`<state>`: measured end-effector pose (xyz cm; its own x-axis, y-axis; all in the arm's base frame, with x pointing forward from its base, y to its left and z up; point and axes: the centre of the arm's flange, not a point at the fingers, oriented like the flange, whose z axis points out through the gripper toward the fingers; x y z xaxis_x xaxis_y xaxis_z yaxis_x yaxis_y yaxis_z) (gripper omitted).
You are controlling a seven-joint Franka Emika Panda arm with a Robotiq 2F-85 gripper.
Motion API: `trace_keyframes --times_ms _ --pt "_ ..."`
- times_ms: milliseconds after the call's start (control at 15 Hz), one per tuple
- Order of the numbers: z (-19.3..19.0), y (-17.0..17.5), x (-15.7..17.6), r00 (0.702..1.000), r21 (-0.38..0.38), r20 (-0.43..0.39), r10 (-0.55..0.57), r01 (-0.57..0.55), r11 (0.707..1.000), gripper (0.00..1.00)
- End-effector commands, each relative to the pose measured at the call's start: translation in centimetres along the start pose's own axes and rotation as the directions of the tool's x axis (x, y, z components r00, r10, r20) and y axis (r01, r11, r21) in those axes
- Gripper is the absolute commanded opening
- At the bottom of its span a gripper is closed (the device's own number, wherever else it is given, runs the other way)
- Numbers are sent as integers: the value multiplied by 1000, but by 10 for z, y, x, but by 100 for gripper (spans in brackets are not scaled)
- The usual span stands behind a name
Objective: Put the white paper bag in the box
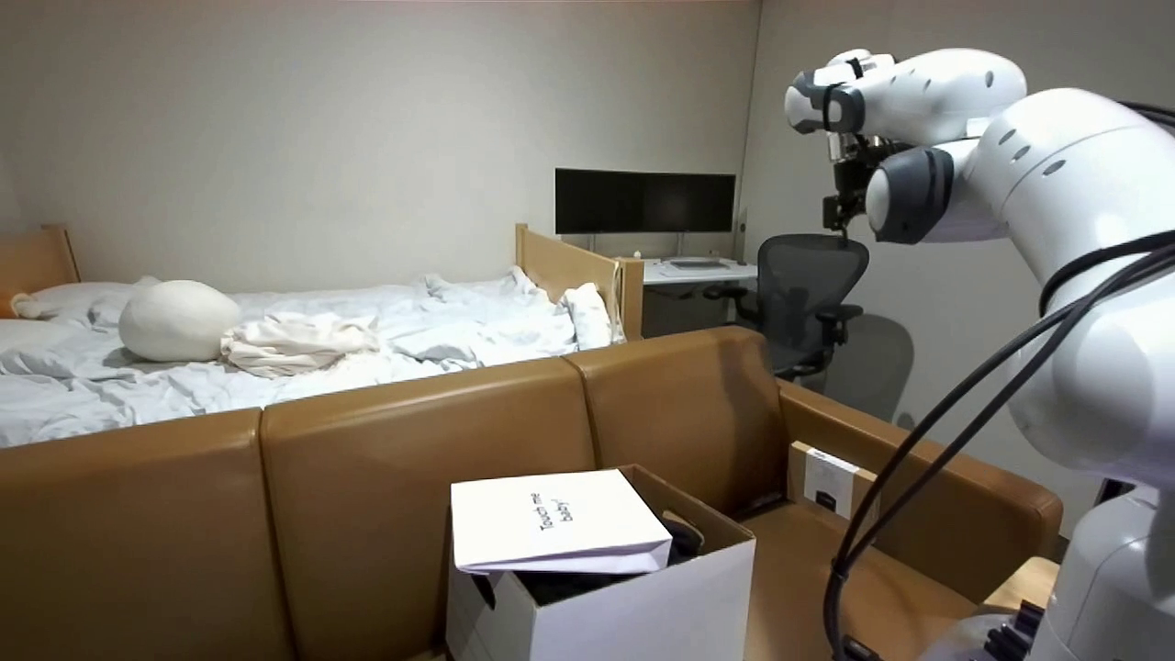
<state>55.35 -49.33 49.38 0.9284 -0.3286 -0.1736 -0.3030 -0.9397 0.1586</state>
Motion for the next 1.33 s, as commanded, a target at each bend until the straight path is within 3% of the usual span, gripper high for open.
trace_keyframes --times_ms 0,267,400,467,533,667,1267 --pt "60 75 -44 985 46 51 166 -168 985 100" --pt "136 159 -92 961 18 71 266 -268 963 100" --pt "161 184 -102 949 14 73 306 -308 951 100" --pt "169 191 -107 942 13 75 326 -328 945 100" --pt "150 202 -84 950 28 90 300 -303 952 100" --pt "164 210 -89 945 33 102 310 -315 949 100" --pt "155 201 -81 951 27 88 297 -300 954 100"
